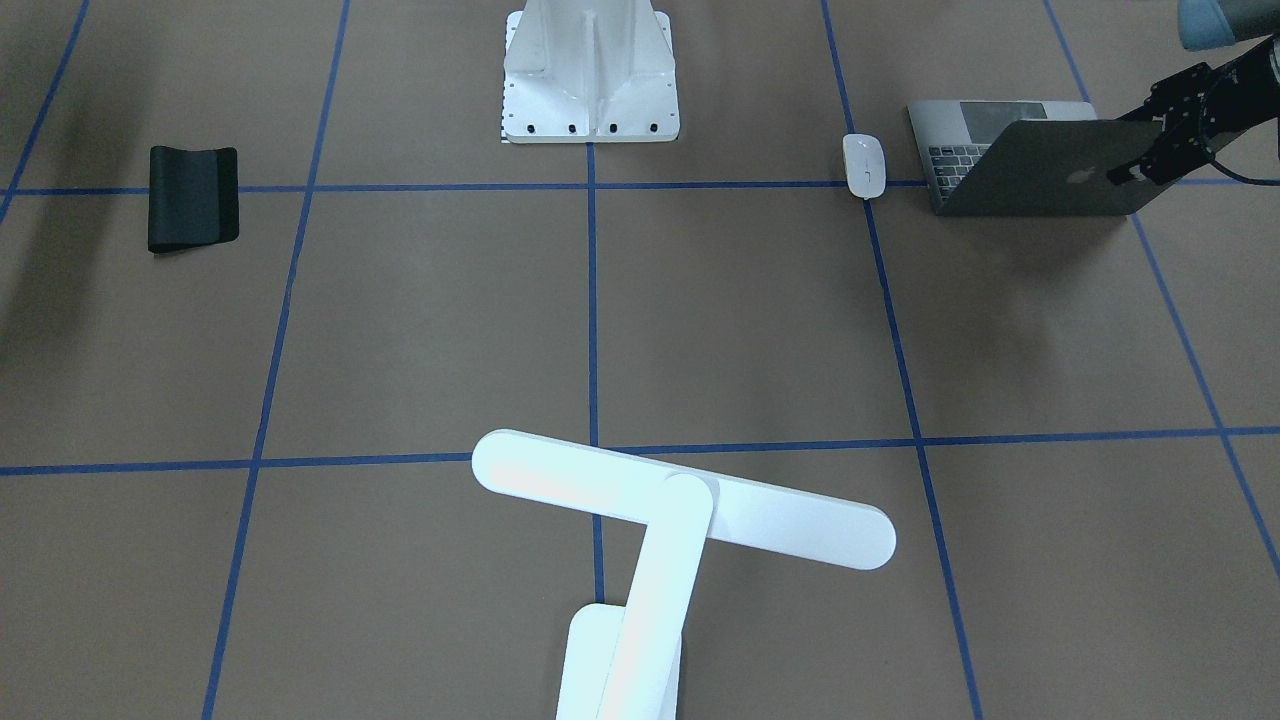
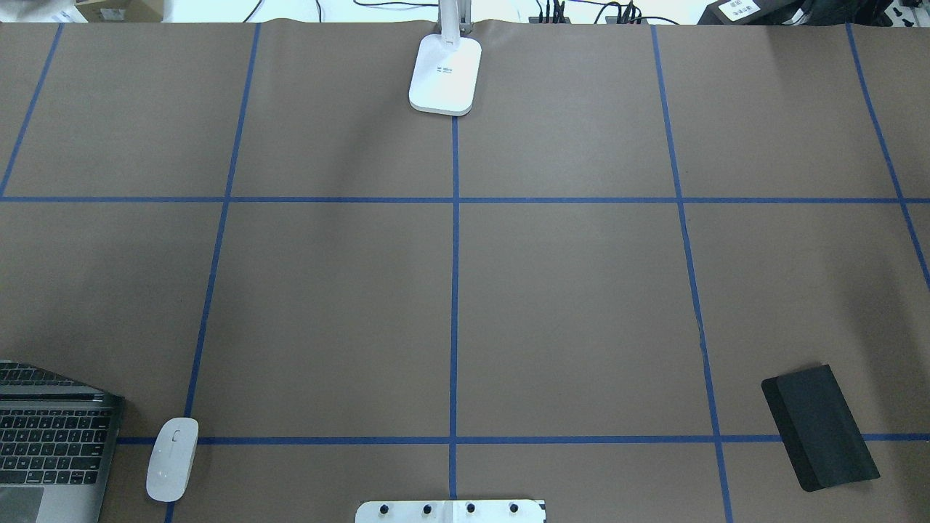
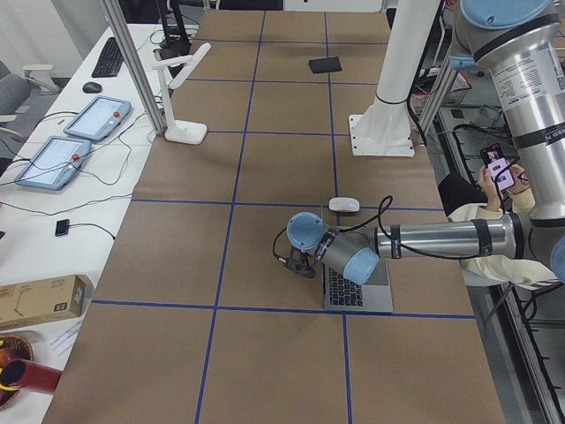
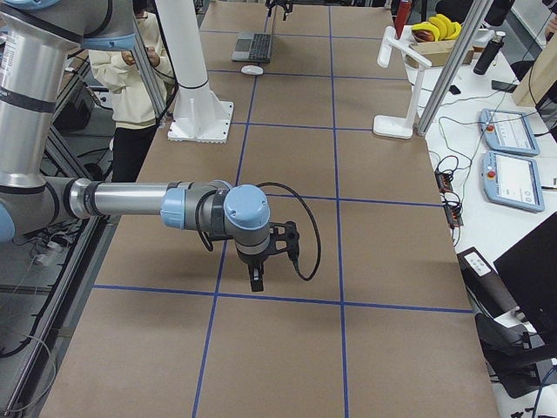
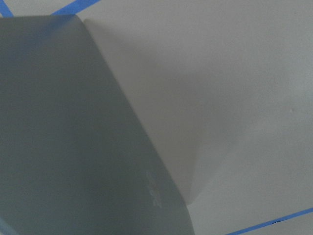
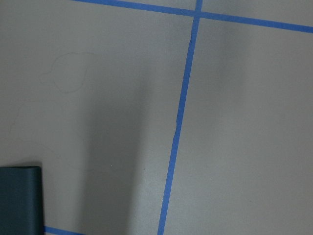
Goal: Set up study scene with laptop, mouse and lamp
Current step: 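Lower the left gripper onto the near edge of the silver laptop, then grasp the laptop with the left gripper and drag it farther from the robot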
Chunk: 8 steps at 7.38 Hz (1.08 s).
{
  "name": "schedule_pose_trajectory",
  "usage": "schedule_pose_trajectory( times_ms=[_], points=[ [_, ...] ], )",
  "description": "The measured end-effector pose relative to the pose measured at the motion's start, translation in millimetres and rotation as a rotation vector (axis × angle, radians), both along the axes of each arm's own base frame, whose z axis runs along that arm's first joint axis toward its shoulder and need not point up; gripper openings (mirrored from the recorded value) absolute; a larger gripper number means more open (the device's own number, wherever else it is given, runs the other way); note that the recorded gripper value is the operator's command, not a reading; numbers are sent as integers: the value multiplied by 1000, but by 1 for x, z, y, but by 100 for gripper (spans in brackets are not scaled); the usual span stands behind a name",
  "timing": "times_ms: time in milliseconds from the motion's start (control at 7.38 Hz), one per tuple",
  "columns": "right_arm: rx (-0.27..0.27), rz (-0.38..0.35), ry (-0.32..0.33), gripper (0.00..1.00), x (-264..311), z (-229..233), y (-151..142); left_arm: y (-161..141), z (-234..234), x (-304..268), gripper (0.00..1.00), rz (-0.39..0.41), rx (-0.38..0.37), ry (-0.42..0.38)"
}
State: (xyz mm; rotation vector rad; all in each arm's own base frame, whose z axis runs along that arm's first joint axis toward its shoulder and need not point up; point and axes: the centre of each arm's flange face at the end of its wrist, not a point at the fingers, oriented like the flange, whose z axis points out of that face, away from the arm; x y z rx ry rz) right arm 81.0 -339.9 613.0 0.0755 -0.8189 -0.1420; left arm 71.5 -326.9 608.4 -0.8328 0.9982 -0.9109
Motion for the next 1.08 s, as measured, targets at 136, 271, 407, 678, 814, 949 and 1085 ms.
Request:
schedule_pose_trajectory(
  times_ms=[136, 271, 407, 678, 814, 949, 1085],
  points=[
    [0, 0, 0, 100, 0, 0, 0, 0, 0, 1, 100, 0, -1, -1],
    [0, 0, 0, 100, 0, 0, 0, -1, 0, 1, 68, 1, 0, -2],
    [0, 0, 0, 100, 0, 0, 0, -1, 0, 1, 1, 0, -6, -3],
    [0, 0, 0, 100, 0, 0, 0, 0, 0, 2, 0, -7, -28, -6],
    [-1, 0, 0, 100, 0, 0, 0, 0, 0, 2, 0, -7, -32, -6],
    [-1, 0, 0, 100, 0, 1, 0, 0, 0, 2, 0, -7, -36, -3],
    [-1, 0, 0, 100, 0, 1, 0, -1, -1, 2, 0, -4, -41, 6]
  ],
)
